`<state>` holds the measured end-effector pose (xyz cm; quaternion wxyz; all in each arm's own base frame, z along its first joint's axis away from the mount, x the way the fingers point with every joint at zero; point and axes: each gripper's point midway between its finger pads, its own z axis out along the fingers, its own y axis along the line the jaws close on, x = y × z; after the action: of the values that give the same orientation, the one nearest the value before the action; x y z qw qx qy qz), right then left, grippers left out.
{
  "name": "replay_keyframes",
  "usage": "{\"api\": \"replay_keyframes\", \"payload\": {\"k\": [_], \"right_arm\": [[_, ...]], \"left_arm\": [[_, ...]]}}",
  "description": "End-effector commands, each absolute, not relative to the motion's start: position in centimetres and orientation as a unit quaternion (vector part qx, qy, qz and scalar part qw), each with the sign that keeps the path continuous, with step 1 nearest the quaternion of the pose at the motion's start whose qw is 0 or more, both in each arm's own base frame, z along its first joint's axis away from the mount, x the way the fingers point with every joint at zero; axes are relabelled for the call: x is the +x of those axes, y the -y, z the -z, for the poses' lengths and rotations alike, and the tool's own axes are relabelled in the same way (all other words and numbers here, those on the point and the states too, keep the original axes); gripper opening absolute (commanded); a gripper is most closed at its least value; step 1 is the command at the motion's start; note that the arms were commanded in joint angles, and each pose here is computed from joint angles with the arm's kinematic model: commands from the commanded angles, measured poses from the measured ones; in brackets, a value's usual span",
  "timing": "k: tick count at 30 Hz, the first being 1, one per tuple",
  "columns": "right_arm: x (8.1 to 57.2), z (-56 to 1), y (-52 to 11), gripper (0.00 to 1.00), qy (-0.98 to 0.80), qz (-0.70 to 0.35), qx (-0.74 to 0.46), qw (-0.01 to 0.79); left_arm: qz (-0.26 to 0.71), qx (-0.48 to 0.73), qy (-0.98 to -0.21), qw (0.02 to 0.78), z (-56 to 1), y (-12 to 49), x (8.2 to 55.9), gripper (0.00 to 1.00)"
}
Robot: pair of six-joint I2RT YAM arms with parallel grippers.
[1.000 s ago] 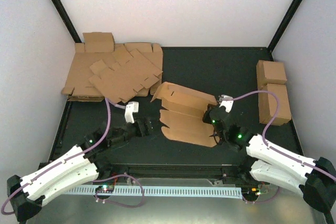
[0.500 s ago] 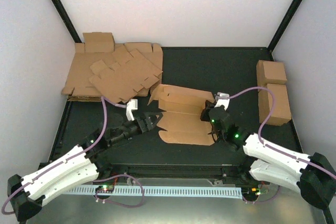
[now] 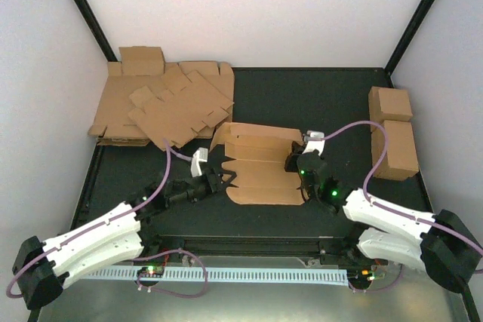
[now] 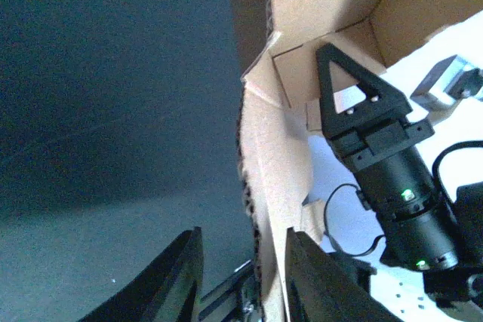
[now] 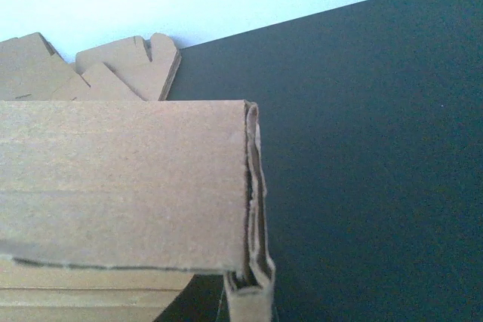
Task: Fold the paper box
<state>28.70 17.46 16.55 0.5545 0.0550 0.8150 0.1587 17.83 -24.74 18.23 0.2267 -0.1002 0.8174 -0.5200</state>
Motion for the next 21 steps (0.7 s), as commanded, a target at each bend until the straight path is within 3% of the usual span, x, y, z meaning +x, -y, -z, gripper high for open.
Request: {"api": "replay_keyframes", "payload": {"k": [1,6,15,21], "right_arm": [[29.1,-16.7,-17.3,0.02,-0.804,-0.157,0.063,0.571],[29.4,-15.6,-17.9,0.02,-0.813,-0.153,0.054,0.56],[29.6,-12.2,-19.8,0.02,-0.83,-0.194,0.074,0.517],[30.3,-10.5,-20.7,0.15,-0.828,-0.201,0.077,0.518]], "left_arm": [[0.529,-0.119,-0.809,0.226,-18.1,24.5,18.0,0.27],[0.522,-0.13,-0.814,0.218,-17.1,24.4,18.0,0.02],[0.496,-0.181,-0.819,0.227,-15.2,22.0,17.9,0.02],[0.505,-0.202,-0.811,0.217,-14.1,21.7,17.6,0.02]]}}
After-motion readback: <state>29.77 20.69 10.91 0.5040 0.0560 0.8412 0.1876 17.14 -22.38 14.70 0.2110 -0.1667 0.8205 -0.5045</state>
